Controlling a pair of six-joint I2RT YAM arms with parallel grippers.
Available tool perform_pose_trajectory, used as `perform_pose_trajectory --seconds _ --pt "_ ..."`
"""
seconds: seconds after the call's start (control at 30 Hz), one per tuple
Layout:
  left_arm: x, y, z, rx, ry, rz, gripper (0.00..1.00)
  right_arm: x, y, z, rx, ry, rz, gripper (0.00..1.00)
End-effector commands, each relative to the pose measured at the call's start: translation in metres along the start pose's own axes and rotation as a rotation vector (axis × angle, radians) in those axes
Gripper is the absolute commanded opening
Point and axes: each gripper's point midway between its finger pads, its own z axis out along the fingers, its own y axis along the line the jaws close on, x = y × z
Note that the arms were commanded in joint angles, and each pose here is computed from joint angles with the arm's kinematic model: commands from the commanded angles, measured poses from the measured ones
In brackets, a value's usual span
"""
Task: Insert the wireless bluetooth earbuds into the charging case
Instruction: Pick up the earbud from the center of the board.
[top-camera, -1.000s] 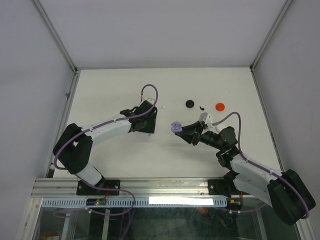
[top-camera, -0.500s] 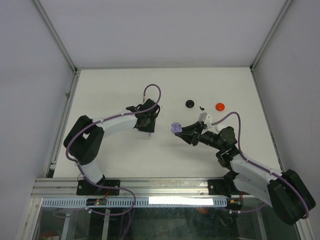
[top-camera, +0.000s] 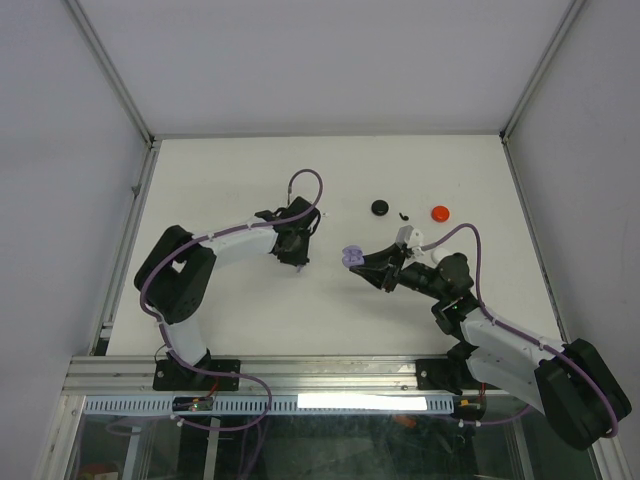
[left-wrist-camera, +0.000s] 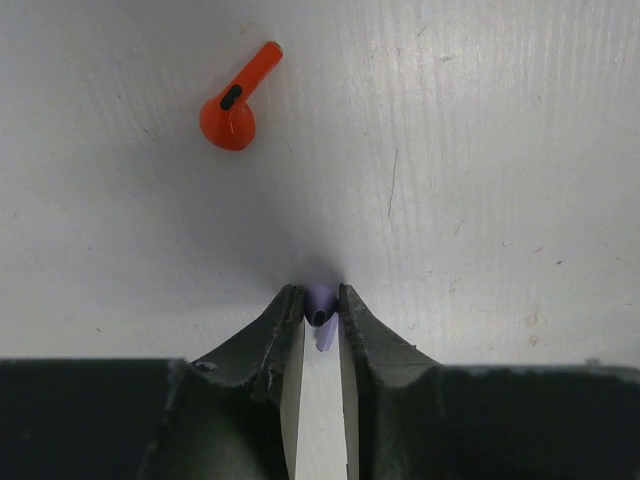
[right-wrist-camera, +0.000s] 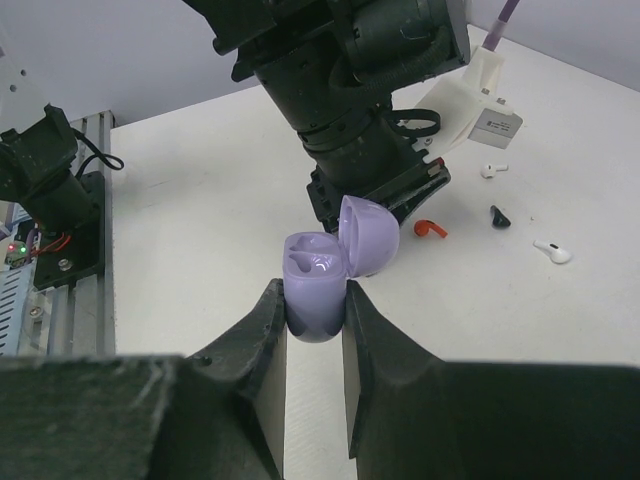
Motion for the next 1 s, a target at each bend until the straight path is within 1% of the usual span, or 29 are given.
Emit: perform_pose_trajectory --seconds 0.0,0.07,0.17,0.3,0.4,0.63,0.7,0.87,0.97 --pt "-0.004 -0.008 -0.006 0.040 0.008 -0.022 0.16 -0.016 0.000 0.003 -0.003 -0.045 -0.054 0.00" --pt "-0.004 -0.008 -0.009 0.042 0.000 -0.024 0.12 -0.016 0.000 0.003 -0.003 -0.043 -0.056 0.00" --pt "-0.009 -0.008 -0.017 0.051 -0.025 -0.028 0.10 -0.017 0.000 0.003 0.001 -0.044 -0.058 0.00" --pt "-0.026 -0.008 -0.036 0.065 -0.109 -0.030 0.07 -0.019 -0.003 0.005 0.012 -0.033 -0.055 0.00" --pt "-0.044 -0.010 -0.059 0.093 -0.200 -0.040 0.05 -0.023 -0.006 0.007 0.028 -0.040 -0.054 0.00" --pt "-0.079 -0.019 -0.114 0.184 -0.388 -0.051 0.04 -0.042 -0.009 0.016 0.020 -0.086 -0.087 0.00" --pt "-0.092 -0.023 -0.141 0.234 -0.469 -0.056 0.04 -0.050 -0.011 0.018 0.031 -0.113 -0.092 0.00" --pt "-0.110 -0.031 -0.191 0.337 -0.610 -0.038 0.04 -0.069 -0.009 0.024 0.008 -0.169 -0.109 0.00" --pt "-0.118 -0.039 -0.221 0.429 -0.702 -0.026 0.04 -0.080 -0.008 0.027 0.000 -0.214 -0.113 0.00"
